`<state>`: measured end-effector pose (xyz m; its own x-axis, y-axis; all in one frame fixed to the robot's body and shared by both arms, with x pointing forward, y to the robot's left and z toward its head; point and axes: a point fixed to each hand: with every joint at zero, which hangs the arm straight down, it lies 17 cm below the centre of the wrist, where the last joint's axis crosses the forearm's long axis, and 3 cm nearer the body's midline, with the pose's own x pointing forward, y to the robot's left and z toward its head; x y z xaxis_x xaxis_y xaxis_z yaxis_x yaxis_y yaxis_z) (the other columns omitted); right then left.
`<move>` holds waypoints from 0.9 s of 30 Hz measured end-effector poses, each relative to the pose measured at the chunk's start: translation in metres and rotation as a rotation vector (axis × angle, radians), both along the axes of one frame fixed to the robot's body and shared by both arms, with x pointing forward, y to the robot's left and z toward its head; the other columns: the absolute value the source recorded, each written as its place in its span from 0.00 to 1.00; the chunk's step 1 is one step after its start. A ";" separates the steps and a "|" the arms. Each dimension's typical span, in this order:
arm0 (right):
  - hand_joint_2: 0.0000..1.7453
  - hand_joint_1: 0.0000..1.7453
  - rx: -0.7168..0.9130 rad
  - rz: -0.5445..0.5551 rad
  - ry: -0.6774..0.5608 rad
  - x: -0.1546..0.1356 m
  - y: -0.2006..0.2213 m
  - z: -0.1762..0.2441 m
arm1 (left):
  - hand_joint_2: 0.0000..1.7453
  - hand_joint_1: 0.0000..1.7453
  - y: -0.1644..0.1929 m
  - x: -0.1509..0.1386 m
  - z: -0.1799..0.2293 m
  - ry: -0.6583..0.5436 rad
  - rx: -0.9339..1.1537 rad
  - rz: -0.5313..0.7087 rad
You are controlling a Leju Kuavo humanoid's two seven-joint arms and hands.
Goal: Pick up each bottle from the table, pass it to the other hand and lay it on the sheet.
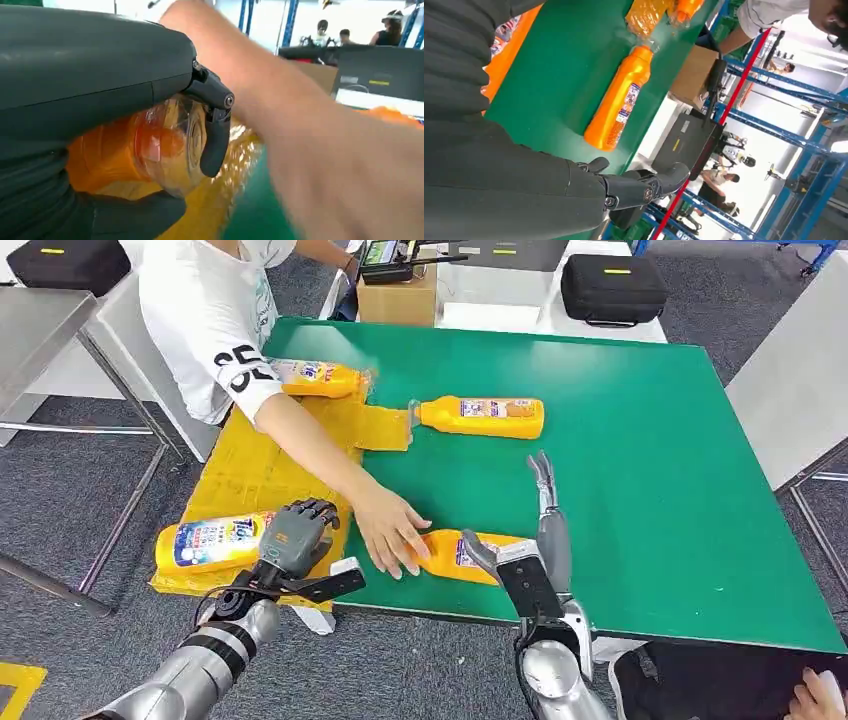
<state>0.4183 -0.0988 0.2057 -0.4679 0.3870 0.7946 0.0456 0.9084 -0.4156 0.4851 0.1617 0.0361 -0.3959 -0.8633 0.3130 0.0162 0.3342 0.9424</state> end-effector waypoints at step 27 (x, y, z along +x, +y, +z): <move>1.00 0.00 0.024 0.016 0.000 0.006 -0.003 0.006 | 0.00 0.00 -0.019 -0.017 0.015 0.148 -0.546 -0.076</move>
<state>0.4240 -0.1019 0.2113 -0.4743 0.3600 0.8034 0.0308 0.9188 -0.3935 0.4684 0.1425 0.0514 -0.3690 -0.5311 0.7628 0.1780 0.7651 0.6188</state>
